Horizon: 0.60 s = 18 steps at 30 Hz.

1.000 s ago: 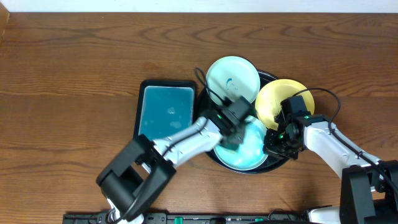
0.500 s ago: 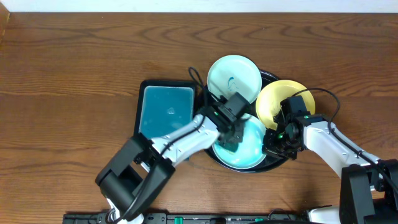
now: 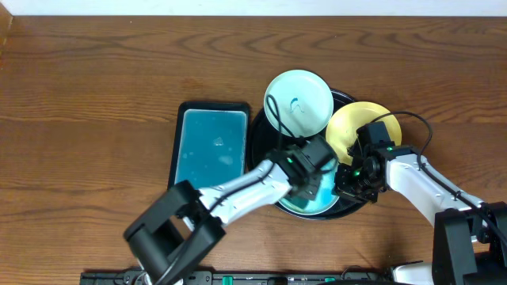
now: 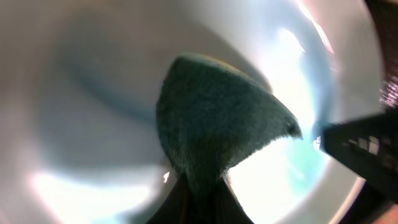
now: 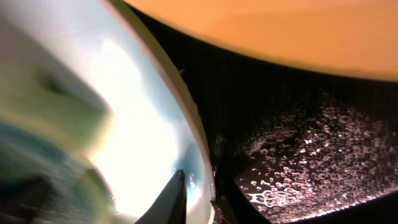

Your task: Clean dirty plates on tray and stack at the side

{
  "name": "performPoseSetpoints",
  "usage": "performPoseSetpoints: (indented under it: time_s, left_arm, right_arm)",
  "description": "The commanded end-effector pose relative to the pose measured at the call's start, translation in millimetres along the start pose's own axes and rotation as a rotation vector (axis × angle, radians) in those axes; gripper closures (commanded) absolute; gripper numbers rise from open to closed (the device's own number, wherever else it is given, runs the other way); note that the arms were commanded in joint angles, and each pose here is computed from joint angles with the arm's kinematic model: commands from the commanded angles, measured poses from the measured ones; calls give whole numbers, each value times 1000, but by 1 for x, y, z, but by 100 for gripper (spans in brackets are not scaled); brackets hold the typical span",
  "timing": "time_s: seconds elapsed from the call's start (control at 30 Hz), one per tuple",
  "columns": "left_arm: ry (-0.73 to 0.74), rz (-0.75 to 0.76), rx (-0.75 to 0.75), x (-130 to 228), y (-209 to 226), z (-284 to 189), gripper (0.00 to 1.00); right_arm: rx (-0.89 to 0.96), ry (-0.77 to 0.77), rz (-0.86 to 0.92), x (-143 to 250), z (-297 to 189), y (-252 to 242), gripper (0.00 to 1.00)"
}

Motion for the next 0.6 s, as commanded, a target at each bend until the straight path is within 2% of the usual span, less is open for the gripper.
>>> performPoseSetpoints:
  time_s: [0.0,0.13,0.23,0.33,0.37,0.57]
  left_arm:
    - [-103,-6,3,-31,21,-34,93]
    - [-180,-72,29,-53,38,-67,93]
    - [-212,-125,20,-65,57,-83,93]
    - [-208,-187,-11,-71,81,-88,93]
    - [-201,-206,-24,-72,88,-87,93]
    - [-176,-259,-62,-70,111,-85,92]
  right_arm:
    - [133,19,8,6,12,-22,81]
    - [128,1,2,2,12,-21,82]
    - [124,-7,-1,0,12,-21,87]
    - [125,-5,-4,1,12,-20,93]
    - [125,-5,-4,1,12,-20,98]
    - [106,1,-17,2,13,-16,99]
Point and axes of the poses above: each gripper's point midway between its finger pads, its own z axis out along the fingers, its own y axis along the line the jaws close on, x = y × z, the point moved 3 cm from there along -z, back along the fingers, and after that the axes turned 11 degrees about -z, right-handed, at the moved point
